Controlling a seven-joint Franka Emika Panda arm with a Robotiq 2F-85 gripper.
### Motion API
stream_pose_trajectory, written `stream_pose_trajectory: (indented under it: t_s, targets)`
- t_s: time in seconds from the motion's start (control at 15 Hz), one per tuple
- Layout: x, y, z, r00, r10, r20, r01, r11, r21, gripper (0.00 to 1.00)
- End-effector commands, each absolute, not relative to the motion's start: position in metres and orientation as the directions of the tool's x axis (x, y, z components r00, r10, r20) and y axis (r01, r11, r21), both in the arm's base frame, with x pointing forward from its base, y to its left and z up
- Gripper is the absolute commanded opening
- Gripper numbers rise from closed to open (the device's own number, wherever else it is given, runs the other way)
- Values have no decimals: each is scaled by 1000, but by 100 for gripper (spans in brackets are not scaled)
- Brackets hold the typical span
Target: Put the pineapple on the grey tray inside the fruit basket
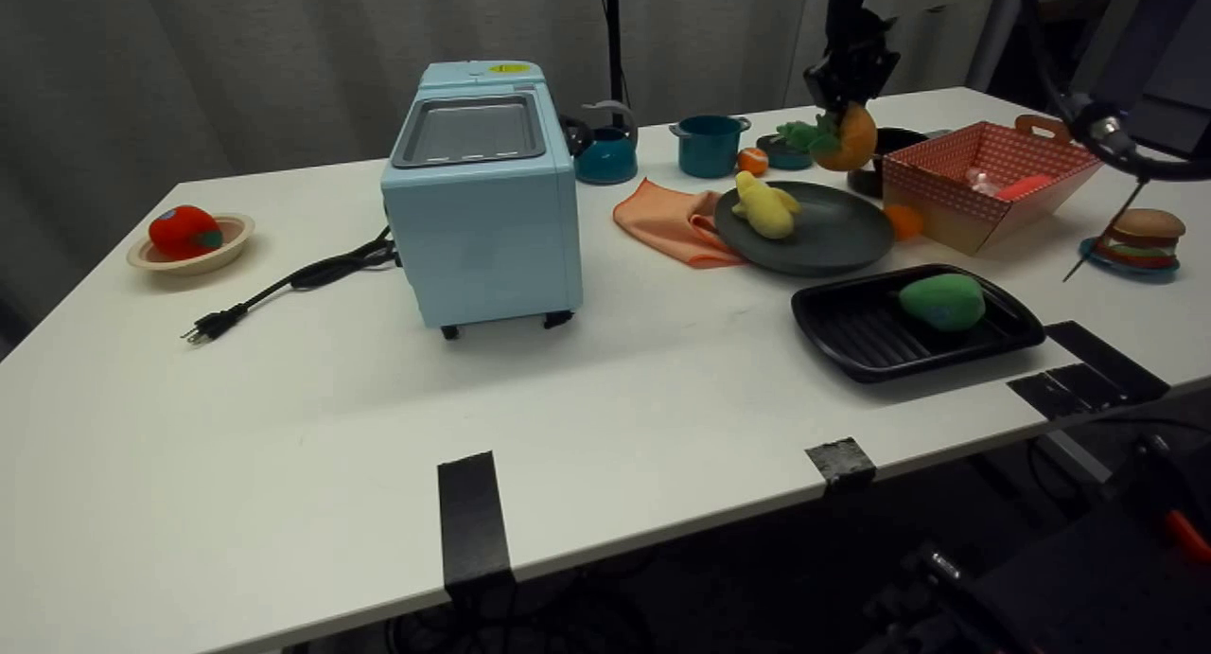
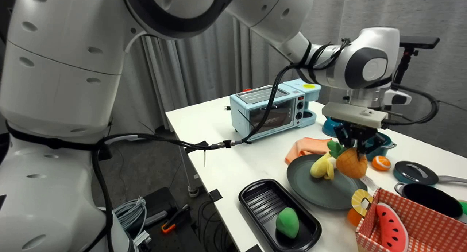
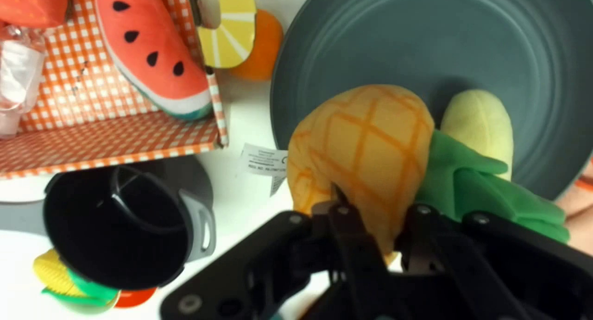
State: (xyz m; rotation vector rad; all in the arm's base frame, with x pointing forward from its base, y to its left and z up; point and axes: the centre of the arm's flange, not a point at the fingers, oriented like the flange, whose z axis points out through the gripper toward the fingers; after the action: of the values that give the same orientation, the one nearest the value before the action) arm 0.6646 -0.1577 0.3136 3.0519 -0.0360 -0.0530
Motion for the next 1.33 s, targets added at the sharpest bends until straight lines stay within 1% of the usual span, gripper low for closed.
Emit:
stream_pose_trajectory:
  t_s: [0.0,0.2,0.4,0.6,0.87,0.93,1.0,1.07,1.2,1.27]
  targets:
    - [673,-188,377,993,-76,89,-78,-997,22,5]
    - [671,-220,415,977,-136,166,-140,-990,9,5]
    - [666,-258,431,959,-201,201,-209,-978,16,5]
    - [657,-296,425,946,-262,192,-273,-961,33,5]
    - [644,-336,400,933,-332,138,-342,-938,54,5]
    - [642,-342,394,931,-342,126,-351,-934,61,44]
    - [639,-349,390,928,-353,120,-362,-930,61,45]
    - [639,-354,387,926,-361,114,-369,-927,62,50]
    - [639,-362,384,922,-370,109,-378,-924,61,66]
    - [638,-365,384,921,-374,108,-381,-922,61,75]
